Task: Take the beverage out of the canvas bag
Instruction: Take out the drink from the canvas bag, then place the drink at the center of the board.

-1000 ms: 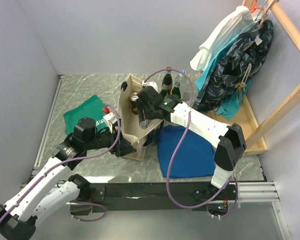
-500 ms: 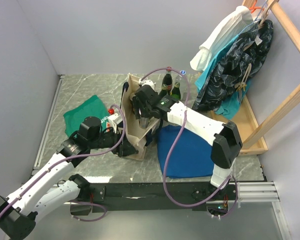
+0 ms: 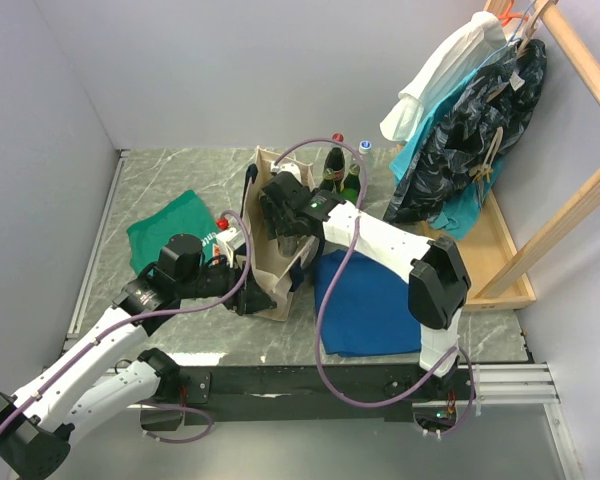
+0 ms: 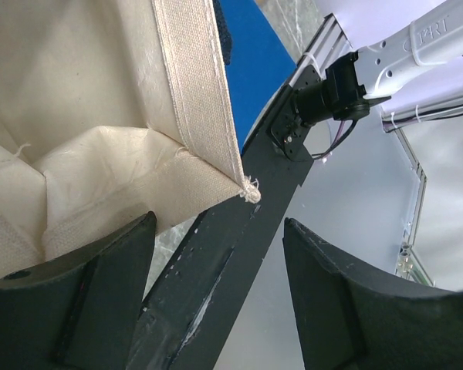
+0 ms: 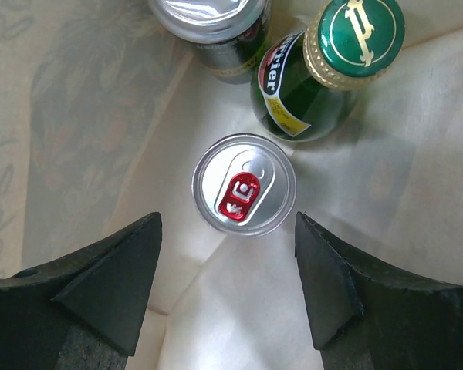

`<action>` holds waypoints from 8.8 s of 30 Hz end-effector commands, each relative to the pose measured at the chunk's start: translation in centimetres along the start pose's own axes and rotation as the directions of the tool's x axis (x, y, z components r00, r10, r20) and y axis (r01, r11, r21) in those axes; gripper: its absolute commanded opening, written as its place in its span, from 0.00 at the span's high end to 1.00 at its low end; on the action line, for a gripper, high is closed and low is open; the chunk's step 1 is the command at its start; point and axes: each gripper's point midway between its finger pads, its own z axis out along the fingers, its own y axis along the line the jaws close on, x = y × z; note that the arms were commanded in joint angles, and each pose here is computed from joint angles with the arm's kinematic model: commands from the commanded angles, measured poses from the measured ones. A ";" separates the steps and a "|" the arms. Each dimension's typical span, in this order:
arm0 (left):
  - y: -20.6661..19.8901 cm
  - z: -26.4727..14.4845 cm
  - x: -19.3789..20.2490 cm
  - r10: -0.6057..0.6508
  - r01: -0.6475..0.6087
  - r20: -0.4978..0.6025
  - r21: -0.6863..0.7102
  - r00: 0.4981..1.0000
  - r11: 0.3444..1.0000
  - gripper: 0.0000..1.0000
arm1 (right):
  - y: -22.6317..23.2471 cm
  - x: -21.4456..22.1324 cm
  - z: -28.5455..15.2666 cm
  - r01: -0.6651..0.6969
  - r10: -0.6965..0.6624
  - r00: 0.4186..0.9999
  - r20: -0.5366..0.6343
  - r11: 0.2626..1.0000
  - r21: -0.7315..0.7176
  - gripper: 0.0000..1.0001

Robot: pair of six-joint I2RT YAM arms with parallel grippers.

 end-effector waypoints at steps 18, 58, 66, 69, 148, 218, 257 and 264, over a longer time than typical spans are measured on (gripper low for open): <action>-0.1 -0.3 1.8 -0.039 0.039 -0.073 -0.007 0.997 0.999 0.27 | 0.0 -2.2 2.2 -0.028 0.028 0.999 0.027 0.999 0.016 0.27; -0.2 -0.3 1.8 -0.034 0.033 -0.065 -0.007 0.997 0.999 0.27 | -0.4 -0.5 4.1 0.004 0.001 0.997 -0.071 0.997 0.071 0.26; -0.1 -0.2 1.8 -0.038 0.037 -0.070 -0.010 0.997 0.999 0.27 | -0.4 -0.6 4.1 0.004 0.001 0.998 -0.068 0.998 0.065 0.53; -0.1 -0.2 1.7 -0.037 0.036 -0.065 -0.014 0.997 0.999 0.27 | -0.3 -0.5 4.1 0.008 -0.003 0.998 -0.069 0.998 0.061 0.64; 0.0 -1.7 -0.1 0.000 0.006 0.074 -0.078 0.997 0.997 0.25 | 0.3 -12.8 -20.2 0.078 0.006 0.930 0.367 0.974 -0.213 1.00; 0.3 -9.6 -6.2 0.153 0.016 0.518 -0.308 0.841 0.951 0.04 | -15.7 -7.6 -8.8 -0.145 0.106 0.955 0.277 0.981 0.126 1.00; 3.3 -15.4 -7.1 0.134 0.276 0.710 -0.431 0.691 0.859 0.04 | -16.1 -6.1 -1.7 -0.126 0.095 0.980 0.175 0.976 0.175 1.00; 4.0 -15.1 -7.1 0.129 0.295 0.701 -0.451 0.702 0.842 0.04 | -15.0 -4.9 -0.5 -0.111 0.089 0.984 0.153 0.984 0.138 1.00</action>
